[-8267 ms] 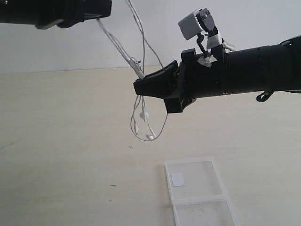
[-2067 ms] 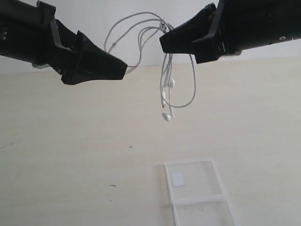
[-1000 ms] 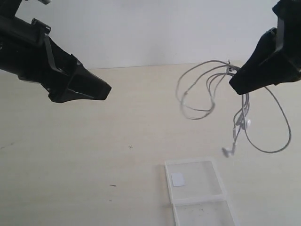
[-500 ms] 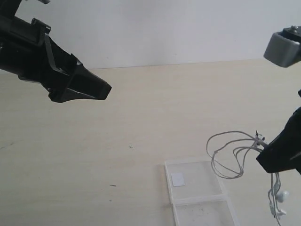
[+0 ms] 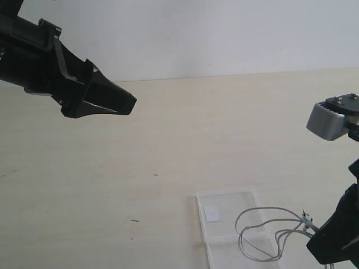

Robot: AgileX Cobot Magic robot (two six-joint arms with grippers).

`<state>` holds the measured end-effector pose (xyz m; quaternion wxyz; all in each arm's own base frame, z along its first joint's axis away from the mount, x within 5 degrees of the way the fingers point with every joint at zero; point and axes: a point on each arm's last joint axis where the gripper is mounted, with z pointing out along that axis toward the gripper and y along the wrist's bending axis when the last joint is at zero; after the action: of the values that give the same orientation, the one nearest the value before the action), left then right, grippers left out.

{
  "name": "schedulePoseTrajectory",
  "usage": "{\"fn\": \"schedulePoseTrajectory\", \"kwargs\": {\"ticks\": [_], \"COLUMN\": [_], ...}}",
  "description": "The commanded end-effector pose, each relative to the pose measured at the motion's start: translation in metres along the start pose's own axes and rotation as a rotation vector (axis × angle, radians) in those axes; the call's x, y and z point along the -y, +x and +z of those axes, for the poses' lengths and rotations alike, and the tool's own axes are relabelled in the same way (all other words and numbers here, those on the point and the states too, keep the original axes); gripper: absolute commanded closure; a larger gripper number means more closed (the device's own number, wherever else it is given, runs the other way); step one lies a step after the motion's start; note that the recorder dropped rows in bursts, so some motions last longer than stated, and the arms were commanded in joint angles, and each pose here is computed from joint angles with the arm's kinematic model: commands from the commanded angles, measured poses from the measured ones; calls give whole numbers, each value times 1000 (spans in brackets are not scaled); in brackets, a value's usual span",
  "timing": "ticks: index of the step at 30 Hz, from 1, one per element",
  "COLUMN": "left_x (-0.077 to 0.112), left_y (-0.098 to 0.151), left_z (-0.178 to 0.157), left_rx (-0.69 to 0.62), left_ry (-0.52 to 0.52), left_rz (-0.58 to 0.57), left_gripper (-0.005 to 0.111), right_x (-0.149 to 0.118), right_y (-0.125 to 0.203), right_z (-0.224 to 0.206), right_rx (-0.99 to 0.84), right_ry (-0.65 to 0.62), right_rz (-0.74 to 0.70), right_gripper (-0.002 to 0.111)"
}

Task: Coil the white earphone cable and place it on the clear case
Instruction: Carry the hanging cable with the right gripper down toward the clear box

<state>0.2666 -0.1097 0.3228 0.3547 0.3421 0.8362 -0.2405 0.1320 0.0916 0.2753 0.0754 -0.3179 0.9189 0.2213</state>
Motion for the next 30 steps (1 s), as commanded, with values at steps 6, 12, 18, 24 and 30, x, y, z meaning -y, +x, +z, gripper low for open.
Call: {"fn": "schedulePoseTrajectory", "kwargs": {"ticks": [6,12,18,24,30], "left_x": [2,2,2,2,2], "left_y": [-1,-2,-2,-2,-2], "left_z": [-2,-2,-2,-2,-2], "left_rx": [12,18,18,18,17], "left_ry": [9,13,13,13,12], "left_rz": [4,-2,-2,-2,1], "left_gripper": [7,7,7,7,7], "right_x": [4,5,12,19,22], "right_y": [-3,-10,-16,-23,-38], "right_z": [10,28,44,55,56], "right_rx": [-39,-129,-207,-257,-252], "right_ry": [-31,-65,-88,-102,-101], "right_rz": [16,-9,-6,14,10], "right_gripper": [108,108,108,108,108]}}
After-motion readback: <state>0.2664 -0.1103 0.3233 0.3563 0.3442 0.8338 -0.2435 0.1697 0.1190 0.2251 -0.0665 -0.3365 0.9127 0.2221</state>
